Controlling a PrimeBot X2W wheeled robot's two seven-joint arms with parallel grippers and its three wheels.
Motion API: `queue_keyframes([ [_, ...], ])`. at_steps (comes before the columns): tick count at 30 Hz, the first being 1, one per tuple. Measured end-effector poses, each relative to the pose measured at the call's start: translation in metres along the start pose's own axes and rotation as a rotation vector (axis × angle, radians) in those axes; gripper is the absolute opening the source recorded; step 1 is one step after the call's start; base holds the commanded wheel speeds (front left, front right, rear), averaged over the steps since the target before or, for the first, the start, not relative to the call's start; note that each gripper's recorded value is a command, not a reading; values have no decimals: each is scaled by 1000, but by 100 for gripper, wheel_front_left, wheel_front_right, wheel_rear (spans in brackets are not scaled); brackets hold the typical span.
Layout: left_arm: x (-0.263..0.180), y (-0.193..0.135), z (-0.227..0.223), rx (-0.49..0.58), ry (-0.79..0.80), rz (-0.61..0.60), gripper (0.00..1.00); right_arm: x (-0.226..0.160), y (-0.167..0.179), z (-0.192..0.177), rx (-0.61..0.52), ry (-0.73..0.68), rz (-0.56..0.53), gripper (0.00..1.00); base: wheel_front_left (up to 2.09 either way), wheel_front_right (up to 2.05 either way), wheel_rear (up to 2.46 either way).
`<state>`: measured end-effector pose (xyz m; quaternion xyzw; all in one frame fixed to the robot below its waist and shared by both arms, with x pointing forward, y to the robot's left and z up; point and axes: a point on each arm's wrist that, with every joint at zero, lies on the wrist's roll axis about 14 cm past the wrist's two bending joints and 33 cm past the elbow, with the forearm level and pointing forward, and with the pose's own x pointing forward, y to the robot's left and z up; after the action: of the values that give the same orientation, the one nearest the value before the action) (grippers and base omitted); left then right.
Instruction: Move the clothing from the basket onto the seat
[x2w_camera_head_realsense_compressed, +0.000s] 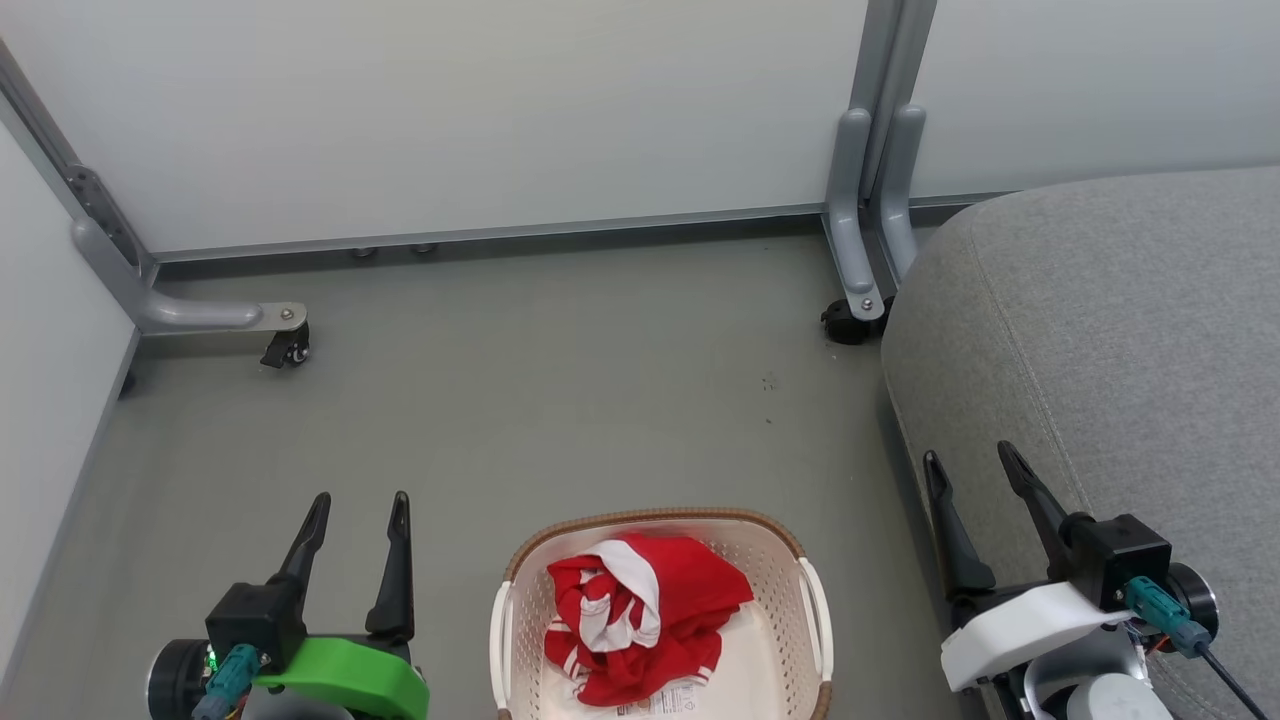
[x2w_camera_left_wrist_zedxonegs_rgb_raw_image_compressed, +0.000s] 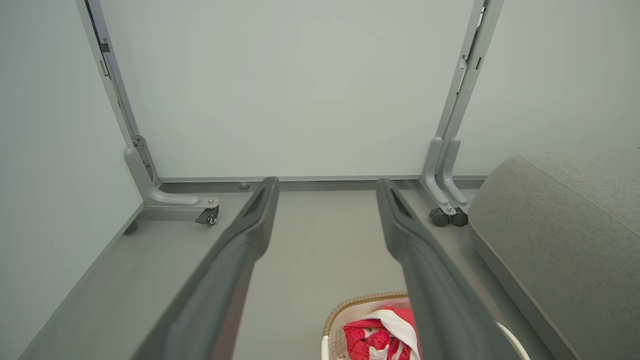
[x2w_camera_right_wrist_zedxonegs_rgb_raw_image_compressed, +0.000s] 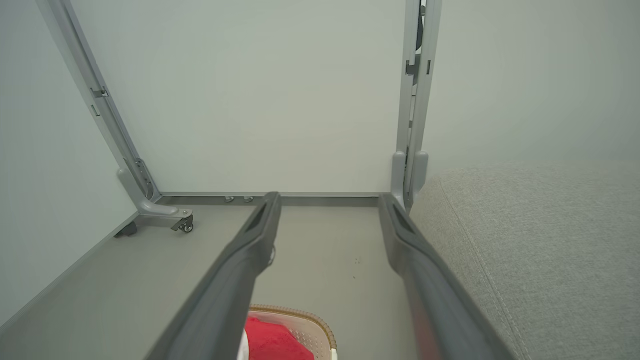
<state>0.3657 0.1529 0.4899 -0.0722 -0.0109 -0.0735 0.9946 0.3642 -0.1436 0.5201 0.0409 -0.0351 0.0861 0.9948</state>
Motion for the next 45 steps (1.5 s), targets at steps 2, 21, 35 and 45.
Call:
queue_keyframes([
  [2, 0, 1, 0, 0, 1, 4, 100, 0, 0, -1, 5, 3, -1, 100, 0, 0, 0],
  [21, 13, -28, -18, 17, 55, -84, 100, 6, -6, -2, 9, 5, -15, 100, 0, 0, 0],
  [35, 45, -105, -102, 22, 305, -355, 100, 47, -20, -11, 12, -1, -33, 100, 0, 0, 0],
  [45, 52, -133, -192, 32, 563, -509, 100, 82, -34, -48, 18, 39, -44, 100, 0, 0, 0],
])
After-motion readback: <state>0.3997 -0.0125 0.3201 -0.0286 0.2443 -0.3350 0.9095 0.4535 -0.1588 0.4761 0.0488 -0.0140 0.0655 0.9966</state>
